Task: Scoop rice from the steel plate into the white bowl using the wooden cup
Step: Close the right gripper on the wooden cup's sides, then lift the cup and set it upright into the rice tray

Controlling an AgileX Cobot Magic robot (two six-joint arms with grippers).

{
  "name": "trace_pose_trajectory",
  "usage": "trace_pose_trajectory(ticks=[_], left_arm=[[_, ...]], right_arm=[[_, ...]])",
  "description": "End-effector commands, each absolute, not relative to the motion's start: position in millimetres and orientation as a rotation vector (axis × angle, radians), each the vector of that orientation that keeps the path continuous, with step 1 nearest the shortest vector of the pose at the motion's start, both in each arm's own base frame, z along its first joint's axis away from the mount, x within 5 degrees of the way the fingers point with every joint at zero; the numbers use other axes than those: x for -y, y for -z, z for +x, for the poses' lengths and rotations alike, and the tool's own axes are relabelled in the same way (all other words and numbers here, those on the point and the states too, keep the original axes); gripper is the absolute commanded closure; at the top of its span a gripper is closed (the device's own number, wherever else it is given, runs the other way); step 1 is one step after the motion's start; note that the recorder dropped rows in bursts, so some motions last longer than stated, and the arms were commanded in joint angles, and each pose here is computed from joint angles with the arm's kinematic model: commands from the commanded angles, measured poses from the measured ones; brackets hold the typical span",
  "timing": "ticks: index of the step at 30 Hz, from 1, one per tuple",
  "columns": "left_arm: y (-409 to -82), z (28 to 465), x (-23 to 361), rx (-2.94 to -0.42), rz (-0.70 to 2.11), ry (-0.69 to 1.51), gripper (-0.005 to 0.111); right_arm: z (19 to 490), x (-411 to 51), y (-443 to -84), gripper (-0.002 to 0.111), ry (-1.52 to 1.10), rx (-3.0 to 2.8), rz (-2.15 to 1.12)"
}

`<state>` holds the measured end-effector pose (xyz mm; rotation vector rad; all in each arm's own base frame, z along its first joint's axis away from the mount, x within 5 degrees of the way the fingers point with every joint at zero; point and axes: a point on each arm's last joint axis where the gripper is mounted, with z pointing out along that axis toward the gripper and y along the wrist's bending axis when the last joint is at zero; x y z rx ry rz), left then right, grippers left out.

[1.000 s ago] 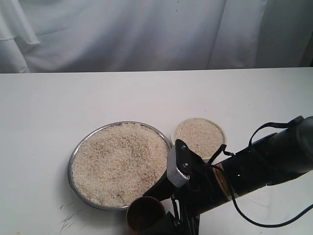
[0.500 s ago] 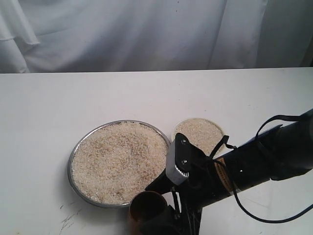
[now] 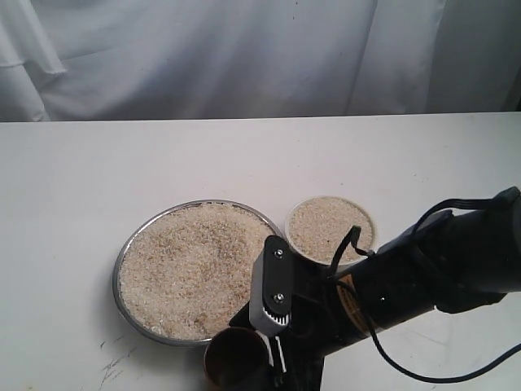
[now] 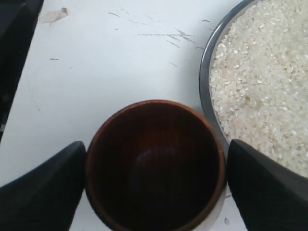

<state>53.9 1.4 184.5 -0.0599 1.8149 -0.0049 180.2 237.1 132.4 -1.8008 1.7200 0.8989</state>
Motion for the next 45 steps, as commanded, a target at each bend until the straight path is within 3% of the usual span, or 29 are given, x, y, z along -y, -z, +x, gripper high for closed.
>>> trace_pose_trajectory(ticks=[1,45], left_arm=[[-184,54,-1,-1.801,-0.057,0.006,0.107],[-184,54,-1,-1.801,-0.057,0.006,0.107]], right_arm=[[181,-231,-132,0.108,-0.799,-1.735,-1.835],[179,-231,-170,0.108,-0.796,-1.620,-1.784]])
